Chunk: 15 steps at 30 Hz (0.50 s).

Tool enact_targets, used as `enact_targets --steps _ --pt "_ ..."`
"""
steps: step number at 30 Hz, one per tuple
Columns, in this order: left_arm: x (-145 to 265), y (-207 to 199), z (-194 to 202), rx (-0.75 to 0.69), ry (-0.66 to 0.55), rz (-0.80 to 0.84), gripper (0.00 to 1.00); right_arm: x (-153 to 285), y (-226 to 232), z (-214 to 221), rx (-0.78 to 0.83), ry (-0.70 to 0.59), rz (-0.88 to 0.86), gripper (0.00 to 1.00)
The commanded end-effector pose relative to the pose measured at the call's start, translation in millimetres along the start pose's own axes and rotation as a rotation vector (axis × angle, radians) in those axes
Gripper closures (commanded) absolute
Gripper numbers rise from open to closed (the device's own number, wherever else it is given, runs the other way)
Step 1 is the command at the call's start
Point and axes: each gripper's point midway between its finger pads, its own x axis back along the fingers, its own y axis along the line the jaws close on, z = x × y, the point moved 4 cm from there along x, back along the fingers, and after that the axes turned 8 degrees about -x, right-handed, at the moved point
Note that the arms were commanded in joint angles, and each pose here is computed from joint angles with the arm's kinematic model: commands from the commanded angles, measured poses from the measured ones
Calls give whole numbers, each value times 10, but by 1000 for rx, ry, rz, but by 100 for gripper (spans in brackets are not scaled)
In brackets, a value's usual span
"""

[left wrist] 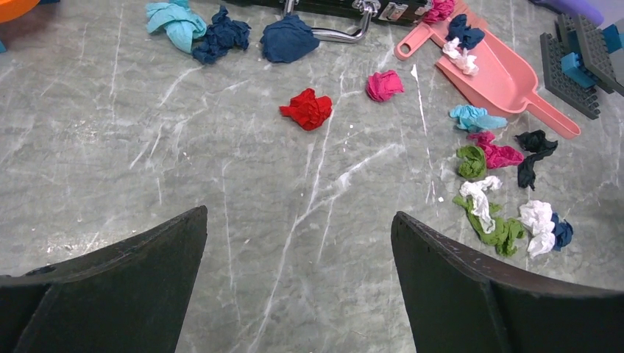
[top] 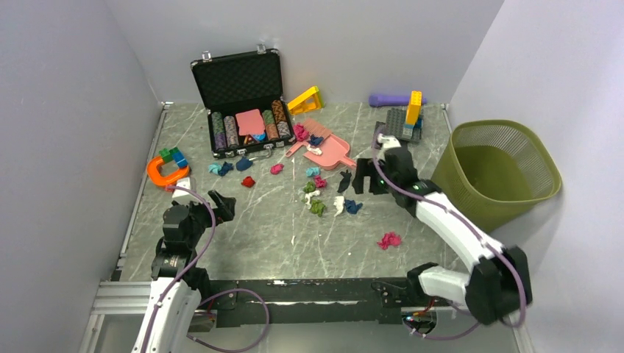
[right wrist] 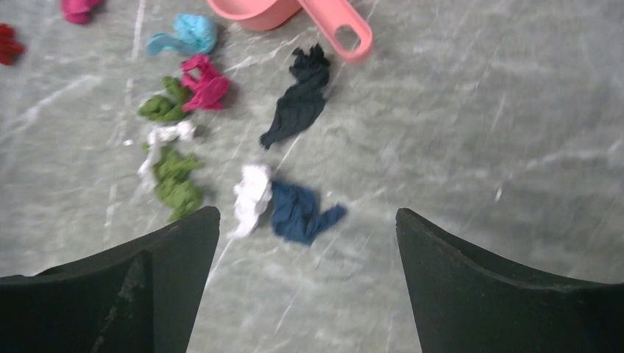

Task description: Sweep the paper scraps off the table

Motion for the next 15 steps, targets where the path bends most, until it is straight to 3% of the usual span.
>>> enact_targets --steps 1,7,15 --pt "-19 -59 -71 -20 -34 44 2 -384 7 -377 244 -37 102 6" --pt "-21 -66 -74 -20 -39 51 2 -973 72 -537 490 103 138 18" --pt "-41 -108 -57 -24 -34 87 1 -1523 114 -601 611 230 126 23"
